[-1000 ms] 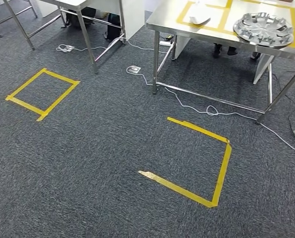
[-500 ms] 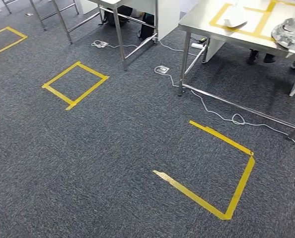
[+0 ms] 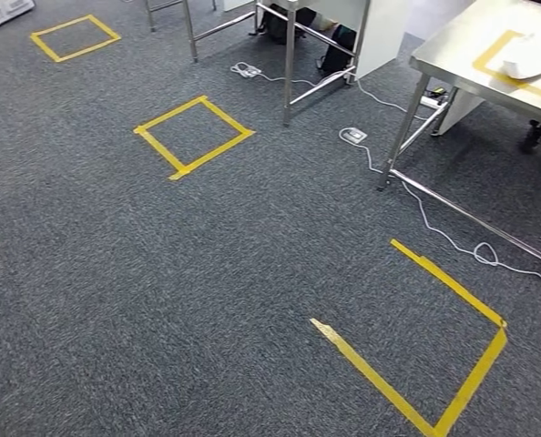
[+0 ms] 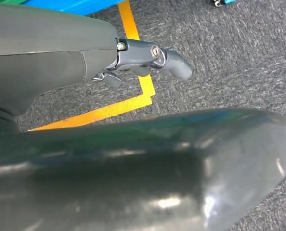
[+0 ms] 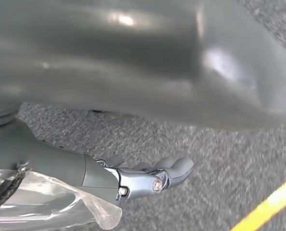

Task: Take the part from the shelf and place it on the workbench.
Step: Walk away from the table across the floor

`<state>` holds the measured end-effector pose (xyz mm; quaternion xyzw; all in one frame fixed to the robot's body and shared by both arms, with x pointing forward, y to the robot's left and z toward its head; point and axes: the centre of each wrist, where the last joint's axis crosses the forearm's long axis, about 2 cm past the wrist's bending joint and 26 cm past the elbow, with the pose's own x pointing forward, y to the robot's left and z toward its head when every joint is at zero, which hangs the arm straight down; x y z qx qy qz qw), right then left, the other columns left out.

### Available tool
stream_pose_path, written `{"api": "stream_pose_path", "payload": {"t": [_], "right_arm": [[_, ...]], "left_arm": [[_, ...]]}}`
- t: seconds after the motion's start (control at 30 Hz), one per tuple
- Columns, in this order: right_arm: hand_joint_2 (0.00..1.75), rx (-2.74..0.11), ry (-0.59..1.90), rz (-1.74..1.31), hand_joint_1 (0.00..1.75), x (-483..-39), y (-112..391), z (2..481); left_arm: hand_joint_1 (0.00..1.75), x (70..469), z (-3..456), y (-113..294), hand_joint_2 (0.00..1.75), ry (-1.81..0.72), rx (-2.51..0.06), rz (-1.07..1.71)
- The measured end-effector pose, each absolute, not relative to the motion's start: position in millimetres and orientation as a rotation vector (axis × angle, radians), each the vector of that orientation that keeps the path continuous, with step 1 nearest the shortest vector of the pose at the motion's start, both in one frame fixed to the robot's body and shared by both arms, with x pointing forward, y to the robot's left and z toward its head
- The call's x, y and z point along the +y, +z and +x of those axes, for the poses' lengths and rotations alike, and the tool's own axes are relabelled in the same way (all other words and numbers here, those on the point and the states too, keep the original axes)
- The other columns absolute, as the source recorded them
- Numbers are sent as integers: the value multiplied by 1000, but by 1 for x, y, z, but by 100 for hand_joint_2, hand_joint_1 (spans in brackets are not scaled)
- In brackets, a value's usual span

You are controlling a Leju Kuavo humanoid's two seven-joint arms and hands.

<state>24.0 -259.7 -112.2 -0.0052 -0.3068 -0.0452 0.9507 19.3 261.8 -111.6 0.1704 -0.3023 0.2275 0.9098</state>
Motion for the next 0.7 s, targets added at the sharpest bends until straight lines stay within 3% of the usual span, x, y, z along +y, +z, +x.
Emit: {"api": "stream_pose_path", "payload": {"t": [0.7], "right_arm": [[0, -637, -60, 0, 0, -256, -112, 26]], "left_arm": [[0, 260, 18, -112, 0, 476, -622, 348]]}}
